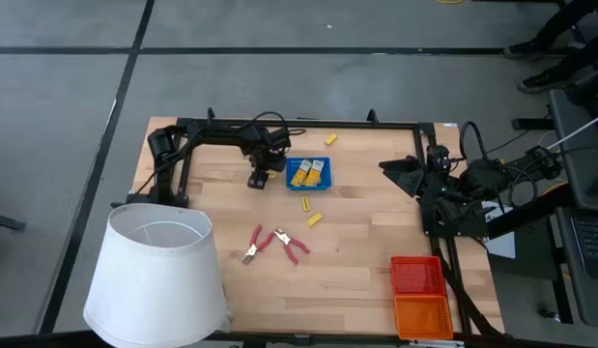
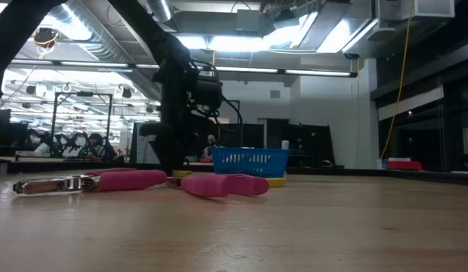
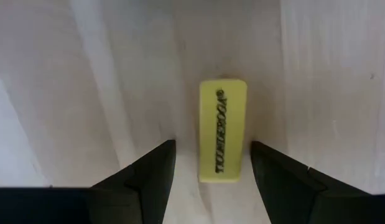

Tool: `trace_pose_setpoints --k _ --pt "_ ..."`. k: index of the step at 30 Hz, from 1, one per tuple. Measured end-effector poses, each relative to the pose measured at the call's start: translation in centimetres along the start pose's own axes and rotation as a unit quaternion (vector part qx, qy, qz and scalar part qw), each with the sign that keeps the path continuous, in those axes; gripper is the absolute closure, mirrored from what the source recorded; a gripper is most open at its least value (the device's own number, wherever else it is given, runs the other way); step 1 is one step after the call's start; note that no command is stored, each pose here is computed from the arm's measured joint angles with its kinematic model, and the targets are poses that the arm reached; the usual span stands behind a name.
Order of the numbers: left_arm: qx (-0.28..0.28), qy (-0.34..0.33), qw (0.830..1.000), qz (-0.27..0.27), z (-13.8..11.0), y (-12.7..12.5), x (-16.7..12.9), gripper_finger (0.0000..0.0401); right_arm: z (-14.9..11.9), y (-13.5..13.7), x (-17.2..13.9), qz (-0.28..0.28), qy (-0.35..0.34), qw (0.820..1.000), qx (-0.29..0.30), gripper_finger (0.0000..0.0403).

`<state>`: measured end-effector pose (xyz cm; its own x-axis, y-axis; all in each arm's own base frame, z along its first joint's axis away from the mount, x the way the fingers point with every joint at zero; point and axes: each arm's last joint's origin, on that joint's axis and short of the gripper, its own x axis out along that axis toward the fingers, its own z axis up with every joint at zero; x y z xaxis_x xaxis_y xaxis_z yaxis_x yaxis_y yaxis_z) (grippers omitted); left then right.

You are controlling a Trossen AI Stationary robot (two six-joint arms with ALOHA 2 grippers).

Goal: Pick & Place School Supplies
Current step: Put the yellow eraser into the orange bin

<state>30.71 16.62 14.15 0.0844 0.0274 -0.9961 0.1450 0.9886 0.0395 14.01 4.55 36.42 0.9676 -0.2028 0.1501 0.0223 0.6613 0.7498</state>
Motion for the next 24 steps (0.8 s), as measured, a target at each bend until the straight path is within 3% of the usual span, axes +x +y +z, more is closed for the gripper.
trace_pose_setpoints --k 5,13,19,24 --pt "-0.012 0.003 1.0 -0.012 0.0 0.1 0.7 0.0226 0.0 0.0 0.0 -0.003 -0.005 1.0 0.002 0.0135" --pt "-0.068 -0.009 0.997 -0.027 -0.6 0.7 0.4 0.0339 0.1 0.0 0.0 -0.009 -0.013 1.0 0.004 0.0135" --pt "-0.181 -0.049 0.981 -0.055 -2.1 1.7 -1.7 0.0336 -0.3 0.1 0.5 0.0 -0.002 1.0 0.013 0.0135" --pt "-0.208 -0.131 0.968 -0.046 -2.0 1.2 -6.1 0.0331 -1.3 0.2 1.5 0.008 0.015 1.0 0.02 0.0135"
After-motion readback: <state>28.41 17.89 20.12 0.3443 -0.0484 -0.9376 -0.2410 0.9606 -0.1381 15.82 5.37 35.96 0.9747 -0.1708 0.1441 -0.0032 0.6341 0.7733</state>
